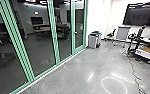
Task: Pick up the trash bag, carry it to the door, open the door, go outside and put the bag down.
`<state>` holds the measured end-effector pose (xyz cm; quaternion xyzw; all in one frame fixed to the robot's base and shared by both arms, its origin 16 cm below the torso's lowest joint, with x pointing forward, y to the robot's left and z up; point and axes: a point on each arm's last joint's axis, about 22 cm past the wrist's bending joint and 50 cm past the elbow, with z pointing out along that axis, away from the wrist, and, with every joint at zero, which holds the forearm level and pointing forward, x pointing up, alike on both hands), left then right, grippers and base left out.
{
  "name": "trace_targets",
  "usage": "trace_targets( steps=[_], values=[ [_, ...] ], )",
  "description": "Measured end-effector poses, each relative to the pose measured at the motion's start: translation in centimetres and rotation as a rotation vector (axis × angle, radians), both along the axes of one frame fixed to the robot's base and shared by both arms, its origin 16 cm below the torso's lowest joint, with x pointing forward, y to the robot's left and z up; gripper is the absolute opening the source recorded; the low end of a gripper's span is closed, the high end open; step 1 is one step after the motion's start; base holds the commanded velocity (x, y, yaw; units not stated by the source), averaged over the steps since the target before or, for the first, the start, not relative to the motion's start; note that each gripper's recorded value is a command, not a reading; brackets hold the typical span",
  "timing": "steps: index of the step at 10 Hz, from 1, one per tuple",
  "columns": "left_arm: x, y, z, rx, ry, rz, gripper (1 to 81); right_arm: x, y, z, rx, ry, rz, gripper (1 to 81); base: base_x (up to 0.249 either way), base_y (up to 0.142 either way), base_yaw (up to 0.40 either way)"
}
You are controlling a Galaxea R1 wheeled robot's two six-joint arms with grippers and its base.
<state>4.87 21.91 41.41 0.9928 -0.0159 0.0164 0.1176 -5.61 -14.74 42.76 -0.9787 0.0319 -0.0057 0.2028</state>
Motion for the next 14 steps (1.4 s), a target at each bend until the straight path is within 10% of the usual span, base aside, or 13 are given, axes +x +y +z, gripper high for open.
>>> trace_targets(
  steps=[14],
  values=[
    [0.00, 0.11, 0.00, 0.001, 0.000, -0.002, 1.0, 0.01, -0.09, -0.02, -0.002, -0.003, 0.006, 81.1, 0.138, -0.014, 0.000]
  ],
)
